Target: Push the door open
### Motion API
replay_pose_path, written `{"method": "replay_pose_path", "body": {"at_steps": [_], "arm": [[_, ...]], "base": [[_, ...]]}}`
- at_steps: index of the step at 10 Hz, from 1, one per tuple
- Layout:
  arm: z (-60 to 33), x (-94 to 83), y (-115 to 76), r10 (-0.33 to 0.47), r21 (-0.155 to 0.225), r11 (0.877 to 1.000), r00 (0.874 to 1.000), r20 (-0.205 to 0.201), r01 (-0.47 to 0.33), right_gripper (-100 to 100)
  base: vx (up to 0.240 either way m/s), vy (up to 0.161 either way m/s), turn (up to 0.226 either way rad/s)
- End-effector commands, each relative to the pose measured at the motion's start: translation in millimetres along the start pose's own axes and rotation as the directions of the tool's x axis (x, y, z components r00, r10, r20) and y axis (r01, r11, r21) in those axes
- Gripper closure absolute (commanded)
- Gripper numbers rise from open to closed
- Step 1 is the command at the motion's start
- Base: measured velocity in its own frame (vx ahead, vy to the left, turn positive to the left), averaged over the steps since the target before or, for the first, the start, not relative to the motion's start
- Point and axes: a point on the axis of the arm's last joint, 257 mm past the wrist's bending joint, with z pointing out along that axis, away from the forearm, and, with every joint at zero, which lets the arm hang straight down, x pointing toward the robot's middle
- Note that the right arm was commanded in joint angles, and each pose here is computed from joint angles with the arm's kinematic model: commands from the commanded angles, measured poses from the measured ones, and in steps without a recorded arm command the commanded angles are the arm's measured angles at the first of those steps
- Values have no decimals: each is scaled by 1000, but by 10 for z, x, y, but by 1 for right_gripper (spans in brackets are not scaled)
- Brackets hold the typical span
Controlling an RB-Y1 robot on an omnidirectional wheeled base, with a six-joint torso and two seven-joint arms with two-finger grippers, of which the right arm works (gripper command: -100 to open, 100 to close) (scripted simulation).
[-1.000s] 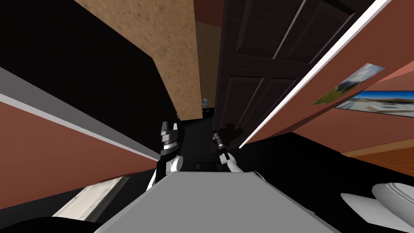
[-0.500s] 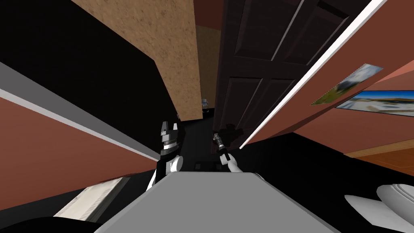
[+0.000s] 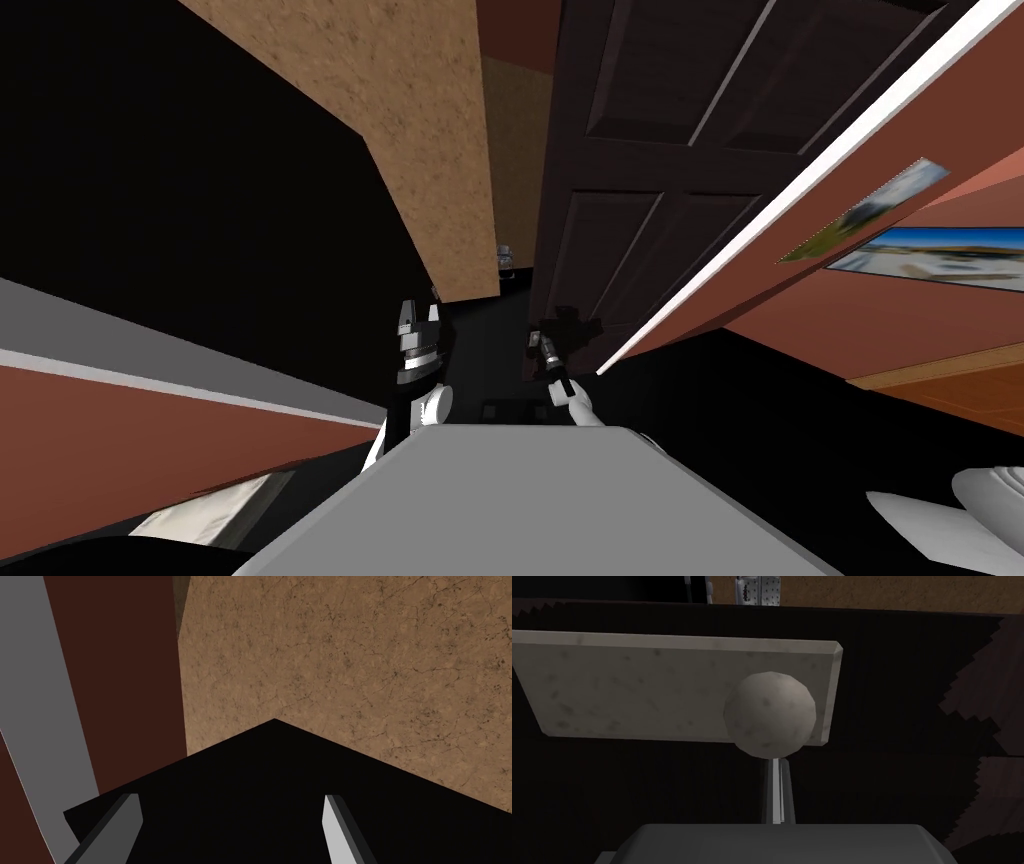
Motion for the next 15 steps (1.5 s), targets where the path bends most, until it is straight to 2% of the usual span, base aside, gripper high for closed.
{"method": "replay_pose_path", "body": {"at_steps": [1,5,7,9,10,11,15], "arm": [[-3,-49,-2,-7,1,1000,1000,0,7,-100],[0,-32,0,0,1,1000,1000,-2,0,-100],[6,44,5,16,1,1000,1000,-6,-16,-100],[17,203,20,47,-1,999,999,-12,-47,-100],[12,141,6,37,1,999,999,-10,-37,-100],[1,45,-2,23,1,1000,1000,-4,-23,-100],[-13,-74,-3,7,-2,1000,1000,7,-7,-100]], "base": [[2,54,-48],[-171,8,-15],[-233,-5,-22],[-199,23,-29],[-84,6,-5],[96,24,29],[205,25,22]]}}
